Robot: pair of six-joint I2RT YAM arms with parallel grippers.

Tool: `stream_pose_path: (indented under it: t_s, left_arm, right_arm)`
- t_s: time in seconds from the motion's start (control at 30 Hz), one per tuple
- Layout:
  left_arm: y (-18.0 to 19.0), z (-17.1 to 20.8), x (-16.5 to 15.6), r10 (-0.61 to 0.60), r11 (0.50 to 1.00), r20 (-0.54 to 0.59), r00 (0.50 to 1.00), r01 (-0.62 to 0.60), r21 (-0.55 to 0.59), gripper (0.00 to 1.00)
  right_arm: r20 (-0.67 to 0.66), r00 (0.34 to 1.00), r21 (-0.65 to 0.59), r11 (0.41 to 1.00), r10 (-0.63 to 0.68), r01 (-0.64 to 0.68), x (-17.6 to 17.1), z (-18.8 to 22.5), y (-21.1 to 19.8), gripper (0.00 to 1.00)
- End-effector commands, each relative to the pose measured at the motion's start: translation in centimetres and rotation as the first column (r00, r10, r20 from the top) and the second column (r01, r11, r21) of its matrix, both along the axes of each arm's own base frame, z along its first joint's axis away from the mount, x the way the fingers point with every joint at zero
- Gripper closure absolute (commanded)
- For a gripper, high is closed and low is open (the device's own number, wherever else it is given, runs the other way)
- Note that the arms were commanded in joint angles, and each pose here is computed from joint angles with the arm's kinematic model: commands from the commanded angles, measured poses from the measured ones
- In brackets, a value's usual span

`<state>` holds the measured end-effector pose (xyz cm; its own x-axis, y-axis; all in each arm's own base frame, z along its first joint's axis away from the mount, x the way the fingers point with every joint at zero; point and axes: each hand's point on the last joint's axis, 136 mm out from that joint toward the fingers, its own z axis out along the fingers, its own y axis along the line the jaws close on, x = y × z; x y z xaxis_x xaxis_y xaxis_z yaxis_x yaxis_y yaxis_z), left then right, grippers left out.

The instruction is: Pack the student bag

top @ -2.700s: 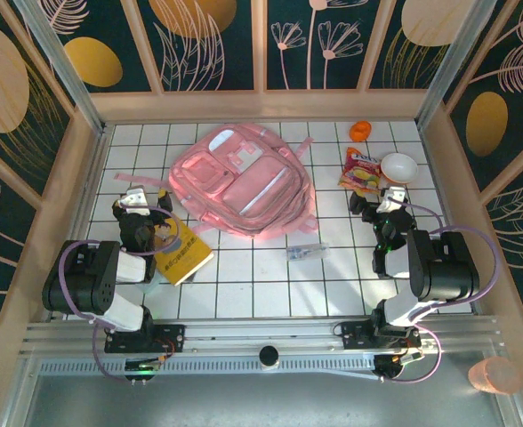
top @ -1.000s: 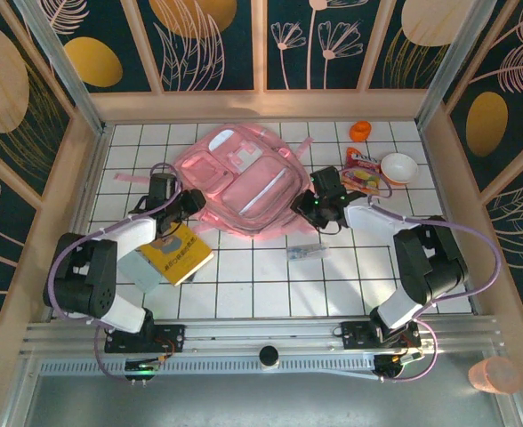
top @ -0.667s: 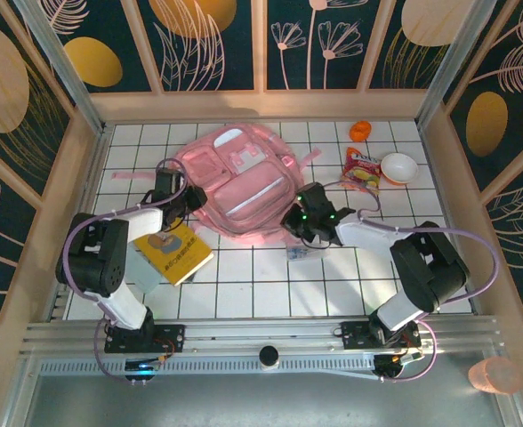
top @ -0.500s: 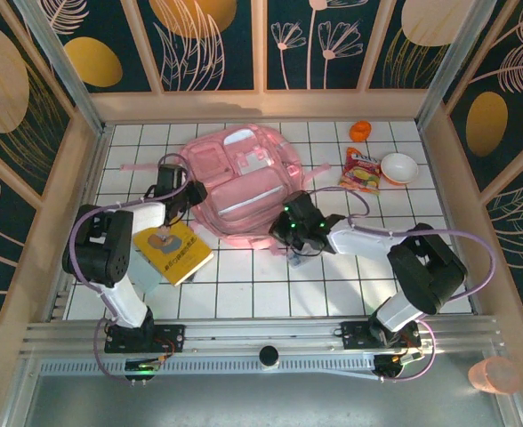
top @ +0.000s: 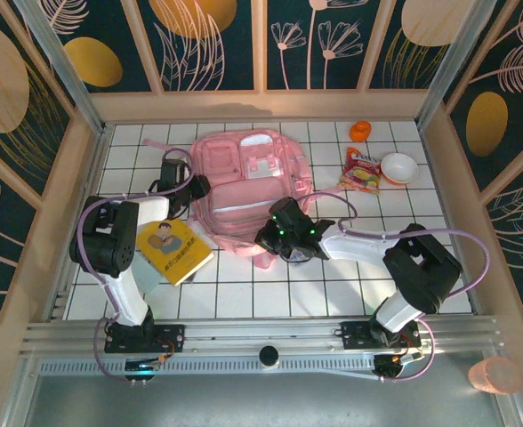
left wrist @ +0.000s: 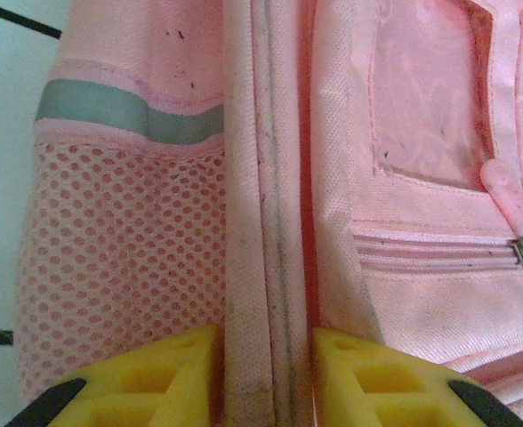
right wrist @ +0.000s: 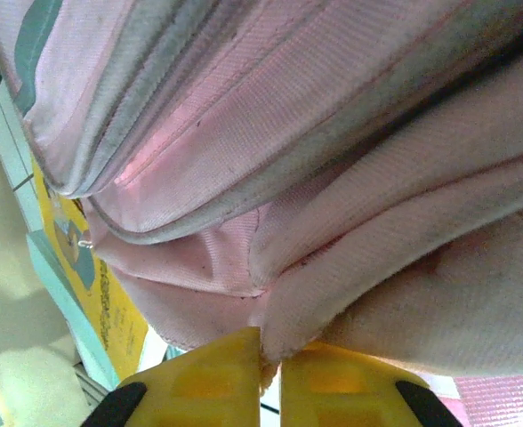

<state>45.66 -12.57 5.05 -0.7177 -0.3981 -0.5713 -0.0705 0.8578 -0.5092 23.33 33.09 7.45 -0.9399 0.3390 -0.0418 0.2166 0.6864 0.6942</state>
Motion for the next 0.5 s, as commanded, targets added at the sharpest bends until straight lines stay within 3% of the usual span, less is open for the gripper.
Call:
stream_pose_path:
  t_s: [0.0,0.13,0.3,0.4,0.47]
  left_arm:
    - [-1.7,-0.2,-0.3,-0.071,0.997,-0.008,0.997,0.071,-0.016,0.68]
    - [-1.4,0.8,-0.6,-0.108,0.993,-0.002,0.994,0.108,0.045,0.59]
    - [-0.3,7.2,-0.1,-0.144,0.973,0.156,0.977,0.111,0.2,0.56]
    - [-1.0,10.8,-0.6,-0.259,0.925,0.257,0.931,0.162,0.344,0.54]
    - [-2.8,12.2,-1.5,-0.391,0.868,0.286,0.875,0.248,0.43,0.53]
  right_arm:
    - [0.033,0.999,0.079,0.996,0.031,-0.033,-0.1,2.7,2.1,0.81]
    - [0.08,0.997,0.032,0.999,0.0,-0.003,-0.5,4.2,0.9,0.68]
    - [0.231,0.971,-0.001,0.998,-0.067,0.069,0.2,8.6,-2.2,0.6]
    - [0.393,0.913,-0.015,0.992,-0.111,0.127,1.7,12.0,-4.5,0.56]
    - [0.485,0.866,-0.019,0.989,-0.119,0.147,2.7,13.7,-5.9,0.55]
